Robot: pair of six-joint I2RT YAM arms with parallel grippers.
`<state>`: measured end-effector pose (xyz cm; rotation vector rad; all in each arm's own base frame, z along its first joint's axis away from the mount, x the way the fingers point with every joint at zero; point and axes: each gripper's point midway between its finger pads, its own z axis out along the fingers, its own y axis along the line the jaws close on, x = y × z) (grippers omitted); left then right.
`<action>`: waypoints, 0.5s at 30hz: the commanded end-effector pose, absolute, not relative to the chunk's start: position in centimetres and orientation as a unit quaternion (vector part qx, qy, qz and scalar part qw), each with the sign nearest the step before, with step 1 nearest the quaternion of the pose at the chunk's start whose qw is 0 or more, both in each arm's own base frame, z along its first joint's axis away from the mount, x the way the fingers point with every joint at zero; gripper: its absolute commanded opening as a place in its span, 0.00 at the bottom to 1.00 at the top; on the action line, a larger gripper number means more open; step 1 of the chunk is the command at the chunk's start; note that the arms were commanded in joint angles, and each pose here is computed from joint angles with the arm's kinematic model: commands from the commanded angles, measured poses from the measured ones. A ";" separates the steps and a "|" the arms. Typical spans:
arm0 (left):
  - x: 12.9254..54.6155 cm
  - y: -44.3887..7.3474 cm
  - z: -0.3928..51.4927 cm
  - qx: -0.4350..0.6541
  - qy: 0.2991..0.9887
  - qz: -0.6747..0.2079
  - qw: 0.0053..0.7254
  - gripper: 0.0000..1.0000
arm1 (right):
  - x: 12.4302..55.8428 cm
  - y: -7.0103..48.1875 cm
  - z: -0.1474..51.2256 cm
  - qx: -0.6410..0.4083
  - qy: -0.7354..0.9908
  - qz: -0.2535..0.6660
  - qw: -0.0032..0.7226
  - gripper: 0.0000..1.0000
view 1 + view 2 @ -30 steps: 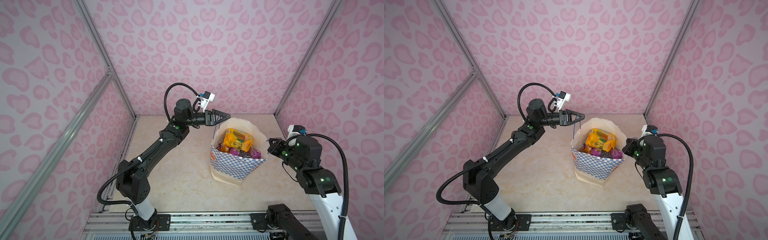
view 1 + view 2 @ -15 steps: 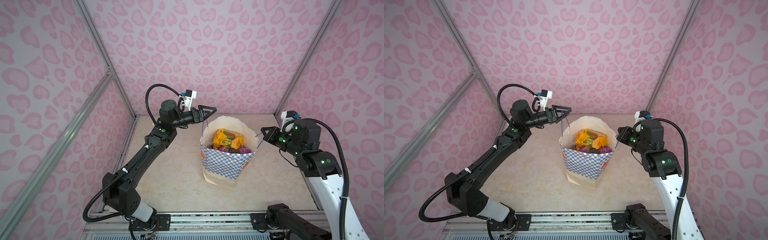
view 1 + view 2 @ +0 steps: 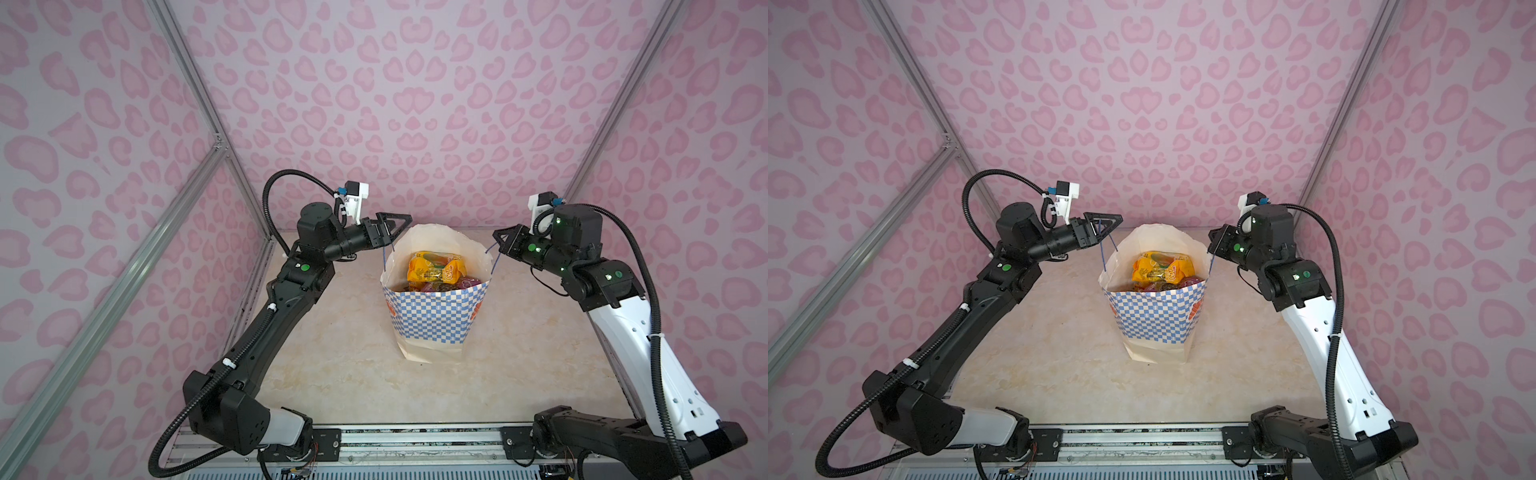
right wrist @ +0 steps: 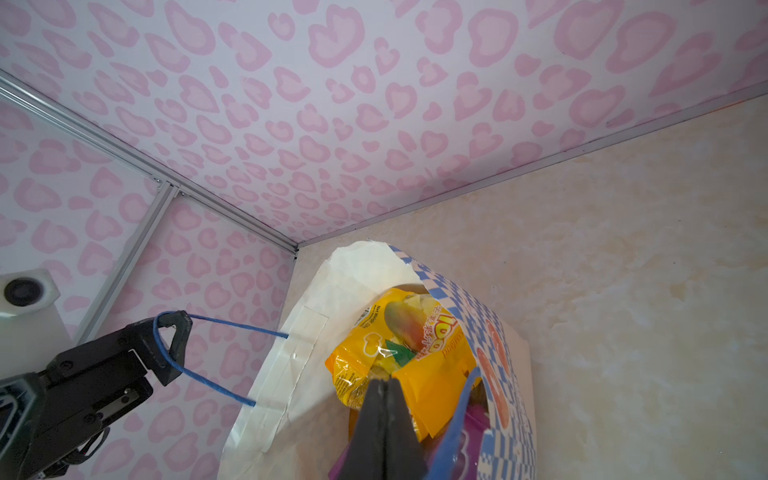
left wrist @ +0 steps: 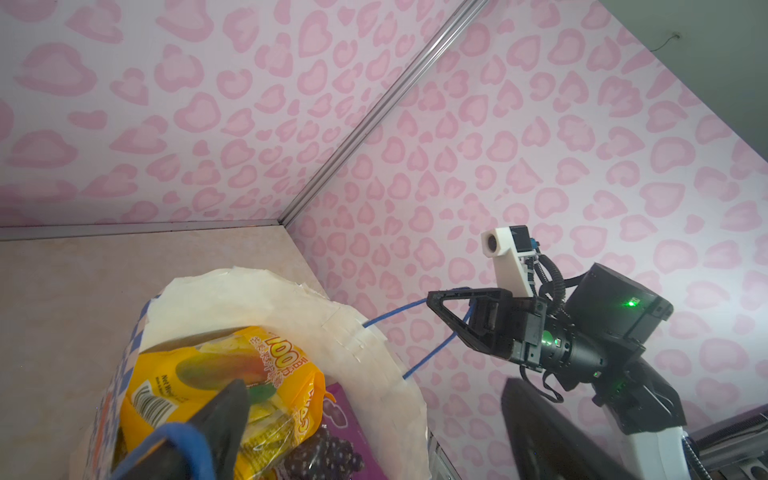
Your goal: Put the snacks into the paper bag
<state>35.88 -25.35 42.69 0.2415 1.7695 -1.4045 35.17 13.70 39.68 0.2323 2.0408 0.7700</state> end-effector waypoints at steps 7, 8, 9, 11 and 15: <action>35.4 -23.8 42.4 0.110 0.678 -0.538 0.488 0.97 | 36.5 15.0 40.4 0.081 0.781 0.345 0.514 0.00; 35.3 -23.8 42.0 0.109 0.680 -0.538 0.486 0.97 | 36.4 14.9 39.7 0.085 0.784 0.344 0.510 0.00; 35.4 -23.8 41.7 0.107 0.682 -0.539 0.483 0.97 | 36.3 14.8 39.2 0.087 0.786 0.341 0.509 0.00; 35.4 -24.0 41.3 0.108 0.683 -0.542 0.477 0.97 | 36.3 14.5 38.6 0.093 0.790 0.333 0.507 0.00; 35.8 -24.3 41.1 0.108 0.685 -0.546 0.470 0.97 | 36.2 13.8 38.3 0.098 0.795 0.314 0.510 0.10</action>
